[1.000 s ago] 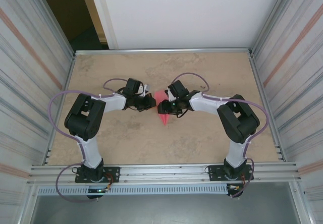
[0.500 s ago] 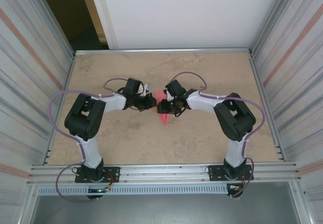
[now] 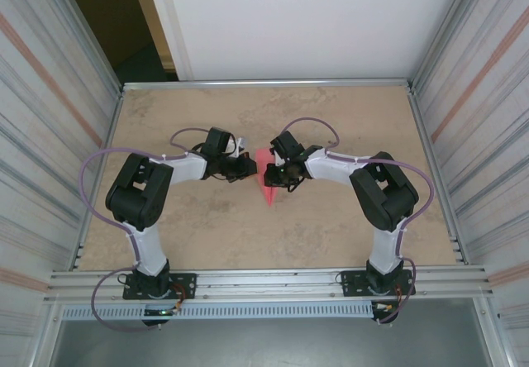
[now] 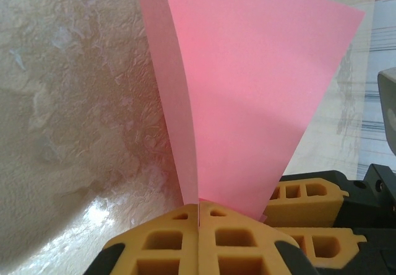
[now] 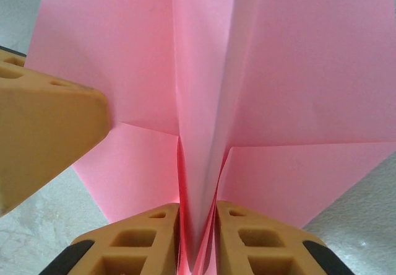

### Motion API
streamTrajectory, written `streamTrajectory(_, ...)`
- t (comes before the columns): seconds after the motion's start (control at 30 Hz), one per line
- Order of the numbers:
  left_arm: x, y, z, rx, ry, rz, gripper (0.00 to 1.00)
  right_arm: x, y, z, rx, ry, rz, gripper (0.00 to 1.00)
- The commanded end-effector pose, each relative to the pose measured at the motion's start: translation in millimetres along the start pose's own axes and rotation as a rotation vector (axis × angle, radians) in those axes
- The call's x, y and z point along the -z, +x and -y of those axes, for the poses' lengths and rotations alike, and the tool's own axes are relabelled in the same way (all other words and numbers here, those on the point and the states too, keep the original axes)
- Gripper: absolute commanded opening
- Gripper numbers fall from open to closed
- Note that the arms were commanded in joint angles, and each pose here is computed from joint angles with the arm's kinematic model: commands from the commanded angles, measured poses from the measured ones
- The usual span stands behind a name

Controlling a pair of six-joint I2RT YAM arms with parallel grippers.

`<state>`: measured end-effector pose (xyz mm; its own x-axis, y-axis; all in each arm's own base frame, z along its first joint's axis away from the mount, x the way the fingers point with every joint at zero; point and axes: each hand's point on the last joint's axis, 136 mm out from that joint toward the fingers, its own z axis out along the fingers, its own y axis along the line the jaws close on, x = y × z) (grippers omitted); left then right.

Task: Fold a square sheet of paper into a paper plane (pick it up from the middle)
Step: Move the paper plane to the top-center of the table.

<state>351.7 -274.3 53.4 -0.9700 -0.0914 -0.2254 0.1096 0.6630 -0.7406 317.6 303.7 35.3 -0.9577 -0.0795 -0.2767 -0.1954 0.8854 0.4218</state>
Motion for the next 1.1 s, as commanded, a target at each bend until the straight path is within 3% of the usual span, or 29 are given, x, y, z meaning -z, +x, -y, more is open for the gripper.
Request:
streamTrajectory(0.0,2,1,0,-0.004,0.01,-0.003,0.0,-2,-3,-2,0.007,0.013,-0.002,0.21)
streamTrajectory(0.13,2,1,0,-0.003,0.011,-0.004,0.04,-4,-2,-3,-0.005,0.011,-0.009,0.22)
streamTrajectory(0.27,7,0,2,-0.001,0.009,0.003,0.08,-3,-3,-2,-0.016,0.014,-0.006,0.13)
streamTrajectory(0.47,40,-14,0,0.01,-0.053,0.093,0.25,18,-20,11,-0.018,0.106,0.05,0.08)
streamTrajectory(0.6,74,-21,-9,0.014,-0.16,0.184,0.42,32,-36,32,-0.01,0.201,0.074,0.07)
streamTrajectory(0.77,102,-22,-16,-0.001,-0.255,0.244,0.55,33,-49,60,-0.017,0.3,0.035,0.07)
streamTrajectory(1.07,101,-8,-42,0.002,-0.34,0.24,0.74,24,-70,82,-0.035,0.362,-0.024,0.12)
